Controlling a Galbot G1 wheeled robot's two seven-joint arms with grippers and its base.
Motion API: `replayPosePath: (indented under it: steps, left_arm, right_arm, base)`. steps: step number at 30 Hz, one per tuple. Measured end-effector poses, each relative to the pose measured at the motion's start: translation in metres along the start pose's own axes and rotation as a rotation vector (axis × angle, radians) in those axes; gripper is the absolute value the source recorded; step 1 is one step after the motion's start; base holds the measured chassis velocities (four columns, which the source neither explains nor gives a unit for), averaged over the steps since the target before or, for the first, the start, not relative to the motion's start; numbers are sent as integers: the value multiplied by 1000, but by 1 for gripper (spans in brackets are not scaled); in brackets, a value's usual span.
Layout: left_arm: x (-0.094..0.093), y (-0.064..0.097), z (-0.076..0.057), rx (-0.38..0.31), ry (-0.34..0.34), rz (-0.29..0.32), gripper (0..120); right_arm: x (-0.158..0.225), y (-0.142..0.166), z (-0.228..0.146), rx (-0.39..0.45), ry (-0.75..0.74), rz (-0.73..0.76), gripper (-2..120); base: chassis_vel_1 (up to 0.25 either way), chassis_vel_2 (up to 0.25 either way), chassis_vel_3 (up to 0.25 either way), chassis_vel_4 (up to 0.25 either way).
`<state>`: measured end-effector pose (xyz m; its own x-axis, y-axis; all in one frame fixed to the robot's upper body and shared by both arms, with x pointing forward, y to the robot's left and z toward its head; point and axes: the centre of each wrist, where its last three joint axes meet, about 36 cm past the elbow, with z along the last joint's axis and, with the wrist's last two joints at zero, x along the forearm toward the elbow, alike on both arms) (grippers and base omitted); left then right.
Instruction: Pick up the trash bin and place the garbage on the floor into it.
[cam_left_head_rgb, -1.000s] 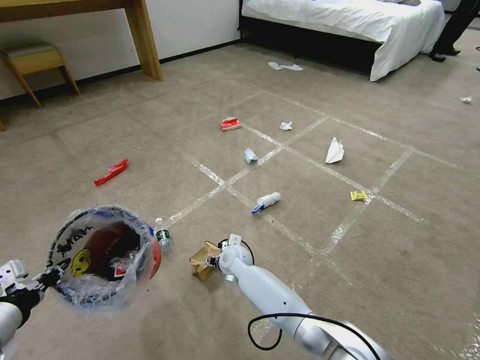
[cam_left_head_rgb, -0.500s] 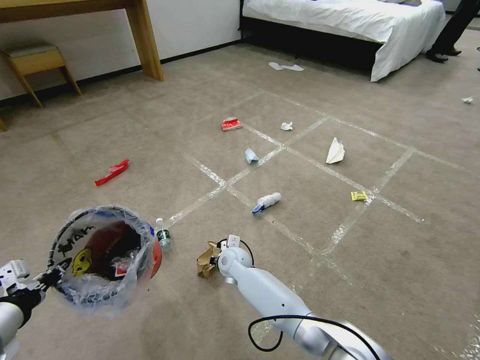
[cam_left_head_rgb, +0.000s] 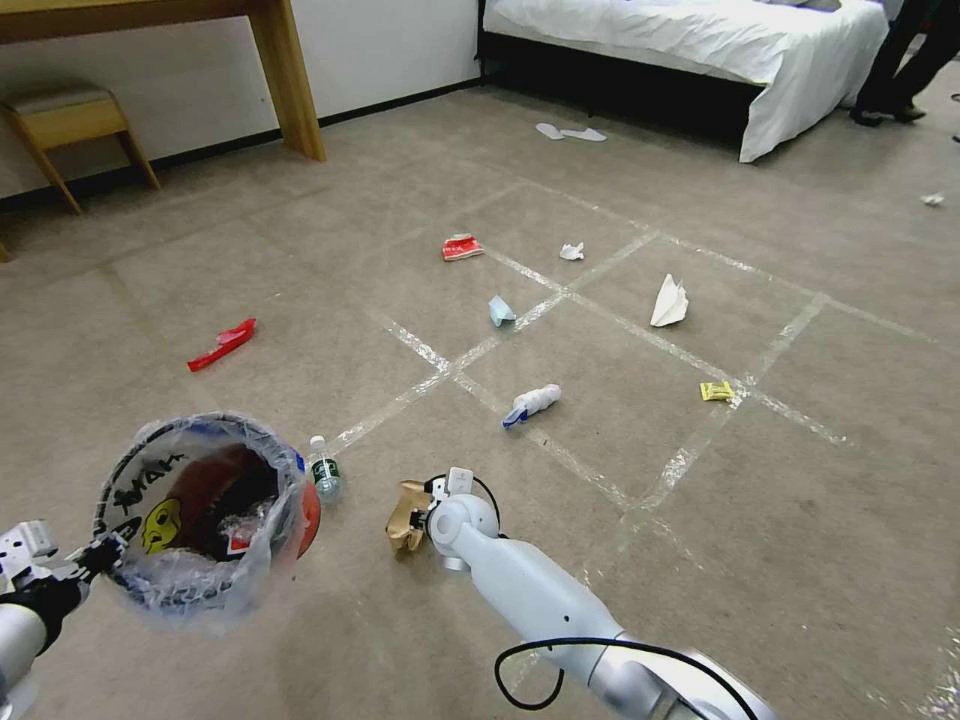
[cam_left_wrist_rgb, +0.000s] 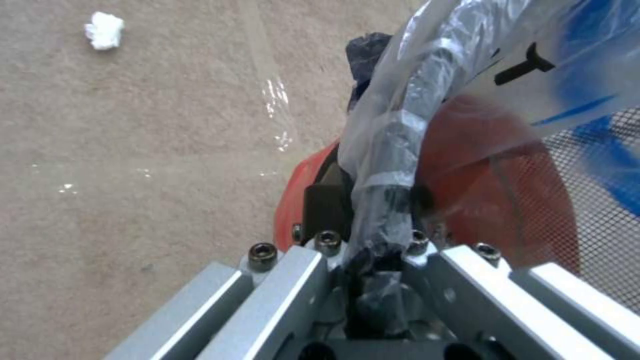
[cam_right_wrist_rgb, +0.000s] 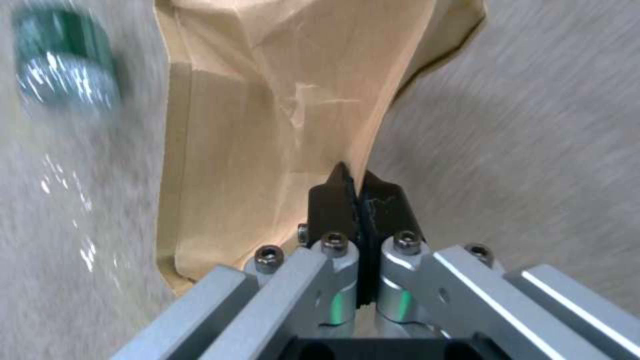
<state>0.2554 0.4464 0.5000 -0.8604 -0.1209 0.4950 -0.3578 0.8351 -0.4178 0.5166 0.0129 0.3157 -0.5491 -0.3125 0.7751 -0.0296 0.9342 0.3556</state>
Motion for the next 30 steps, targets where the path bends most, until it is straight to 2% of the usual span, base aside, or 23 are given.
replayPosePath:
  steps: [2,6,9,13,15,18,19,20,21,25,27,30]
  left_arm:
    - [-2,-2,-1,0,-2,7,0]
    - [-3,-4,-1,1,-2,12,0]
    - [-6,-9,-2,1,-4,28,0]
    - [-6,-11,-3,1,-5,37,0]
    - [-8,-14,-5,-1,-4,44,0]
    - [-10,-15,-6,1,-3,45,0]
    - [-12,-15,-7,2,-2,47,0]
    - [-12,-15,-7,2,-1,47,0]
    - [-14,-15,-9,5,2,48,0]
    - [-16,-15,-10,4,8,45,0]
    - [-18,-15,-12,2,13,47,0]
    - [-19,-16,-14,2,13,49,0]
  right_arm:
    - [30,-14,-21,1,-81,-36,0]
    - [55,-20,-37,0,-148,-73,0]
    - [114,-31,-67,0,-296,-175,0]
    - [143,-33,-77,13,-373,-235,0]
    - [179,-38,-88,40,-485,-327,0]
    - [193,-41,-93,60,-536,-371,0]
    - [208,-41,-97,83,-588,-426,0]
    - [211,-40,-98,87,-600,-444,0]
    - [223,-35,-100,114,-656,-538,0]
    - [232,-26,-102,139,-700,-631,0]
    - [242,-6,-104,173,-718,-756,0]
    - [247,9,-103,198,-716,-828,0]
  base:
    - [0,0,0,0]
    - [0,0,0,0]
    - [0,0,0,0]
    - [0,0,0,0]
    - [0,0,0,0]
    - [0,0,0,0]
    - [0,0,0,0]
    - [0,0,0,0]
    - [0,0,0,0]
    - [0,0,0,0]
    - [0,0,0,0]
    - [0,0,0,0]
